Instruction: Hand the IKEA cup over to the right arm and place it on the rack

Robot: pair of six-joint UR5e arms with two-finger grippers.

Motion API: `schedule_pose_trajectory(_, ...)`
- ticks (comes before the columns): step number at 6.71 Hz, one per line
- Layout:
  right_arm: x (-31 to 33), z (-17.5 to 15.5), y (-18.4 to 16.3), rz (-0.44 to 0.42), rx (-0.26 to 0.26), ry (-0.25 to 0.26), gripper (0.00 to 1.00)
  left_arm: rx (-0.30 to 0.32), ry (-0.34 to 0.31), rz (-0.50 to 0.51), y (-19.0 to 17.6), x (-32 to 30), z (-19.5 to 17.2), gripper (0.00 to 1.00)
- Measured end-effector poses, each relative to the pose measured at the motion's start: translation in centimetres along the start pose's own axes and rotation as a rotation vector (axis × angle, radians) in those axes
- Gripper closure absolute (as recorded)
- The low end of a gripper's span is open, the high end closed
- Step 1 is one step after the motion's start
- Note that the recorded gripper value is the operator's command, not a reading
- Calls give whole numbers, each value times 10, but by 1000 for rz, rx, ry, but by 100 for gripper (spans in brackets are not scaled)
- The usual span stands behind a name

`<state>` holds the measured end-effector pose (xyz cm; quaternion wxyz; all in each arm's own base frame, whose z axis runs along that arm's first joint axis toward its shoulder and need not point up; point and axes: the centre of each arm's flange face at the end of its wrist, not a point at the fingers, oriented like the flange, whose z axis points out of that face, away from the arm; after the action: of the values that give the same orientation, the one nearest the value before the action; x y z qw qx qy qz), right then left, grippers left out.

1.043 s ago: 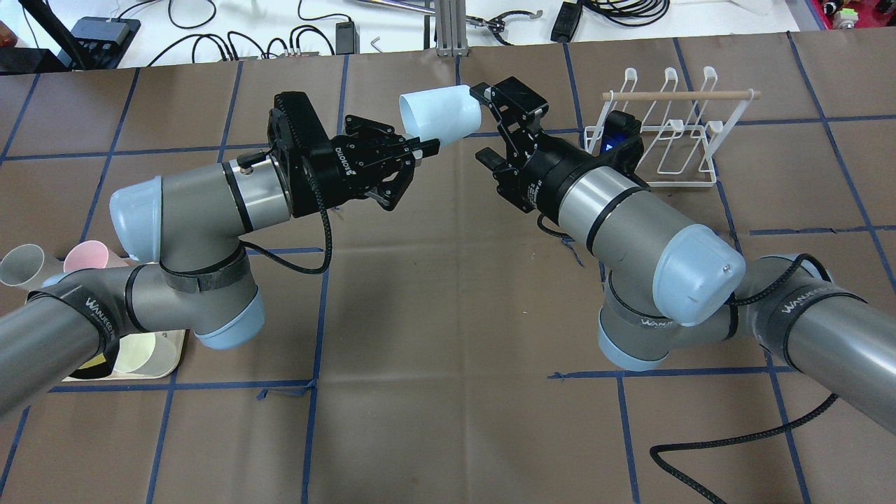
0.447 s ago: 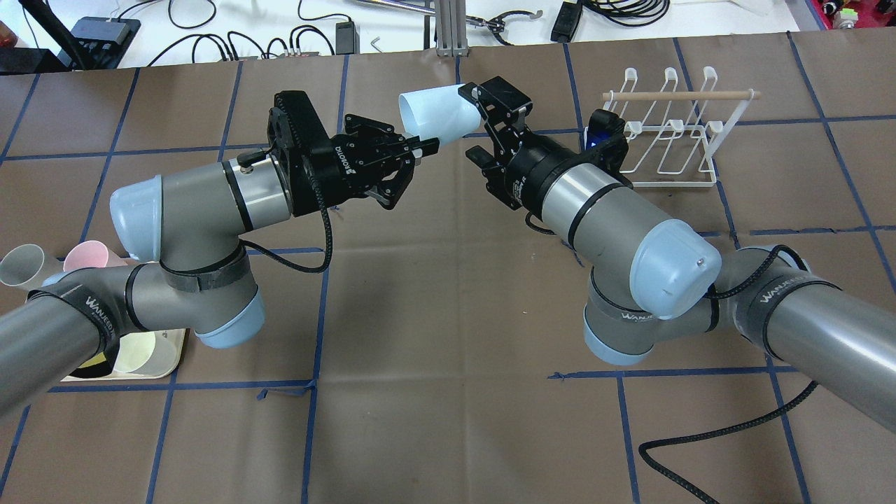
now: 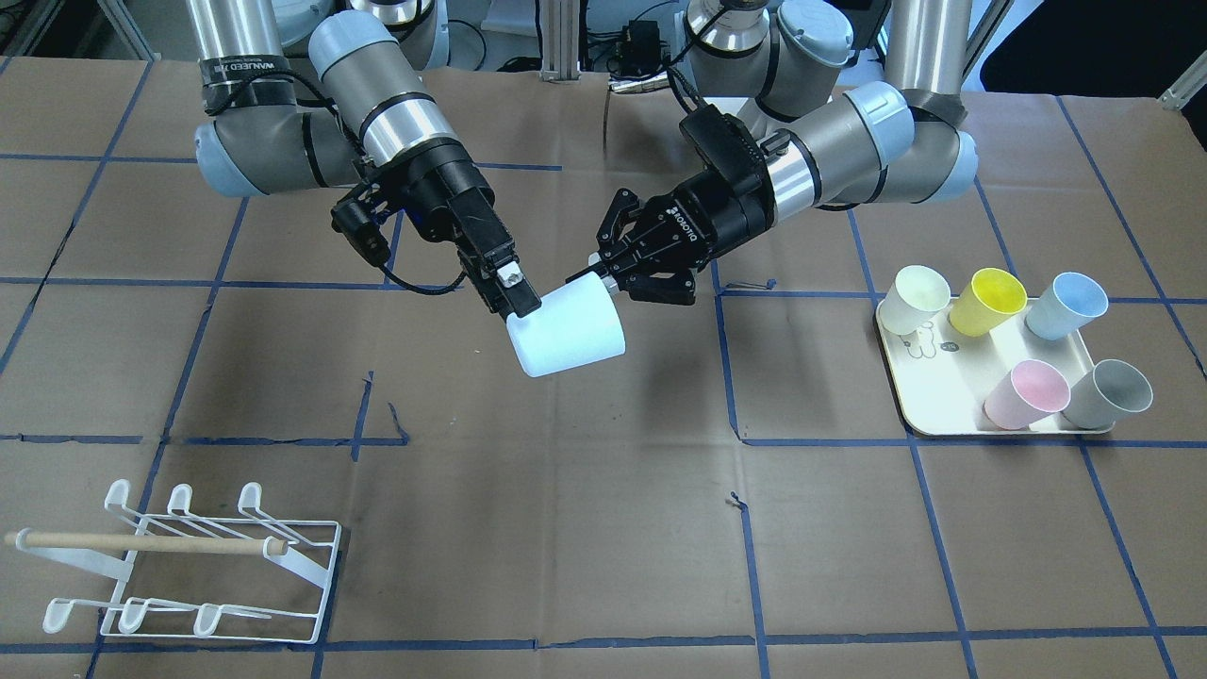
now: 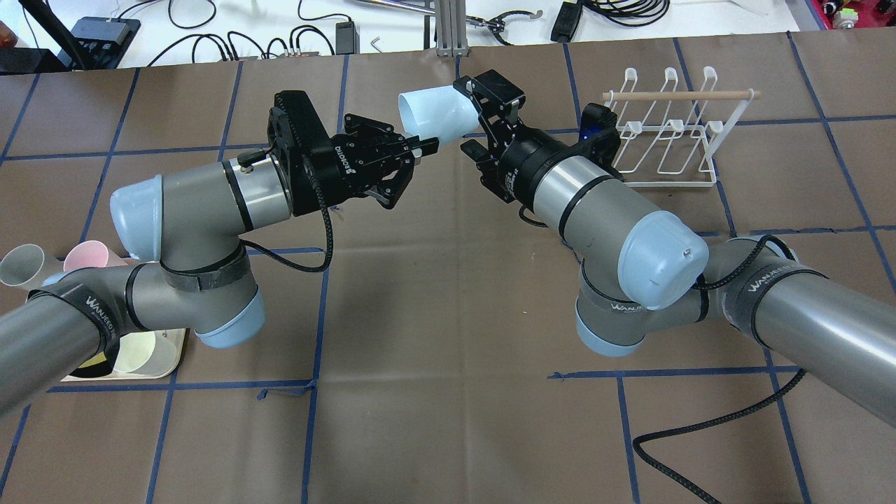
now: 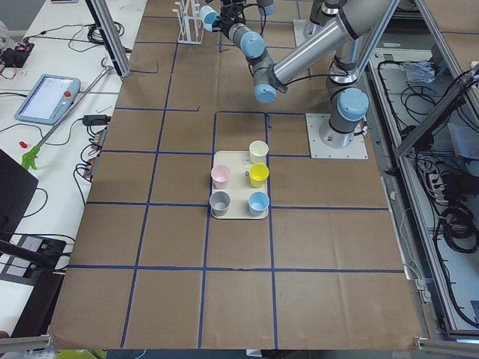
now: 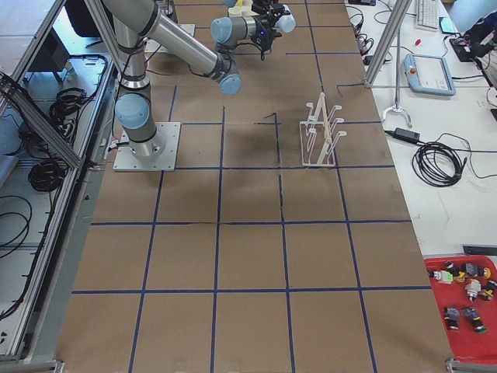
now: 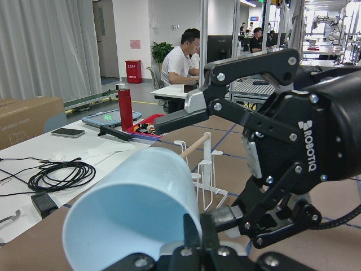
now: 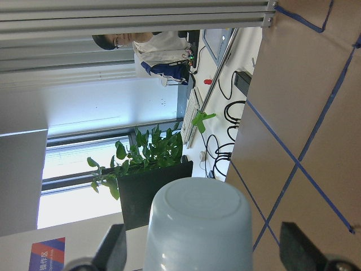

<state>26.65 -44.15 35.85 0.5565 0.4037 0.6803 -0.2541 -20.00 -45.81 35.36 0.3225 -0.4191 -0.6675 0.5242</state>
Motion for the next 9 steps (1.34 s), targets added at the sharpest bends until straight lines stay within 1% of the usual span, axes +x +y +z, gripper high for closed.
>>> schedule_pose_trajectory(2,-1,12,-1,-1,5,-2,5,0,0,2,-1,0,0,98)
schedule_pose_trajectory(4,-3,16,-3,-3,10,-8,5,0,0,2,-1,0,0,96)
schedule_pose_trajectory(7,-3,23,5,-10,15,-9,5,1,-1,4,-2,1,0,94)
schedule_pose_trajectory(8,-3,23,5,-9,16,-8,11,1,-2,5,-2,1,0,94)
schedule_pose_trajectory(9,-3,23,5,-9,17,-8,29,1,-2,5,-2,1,-1,94)
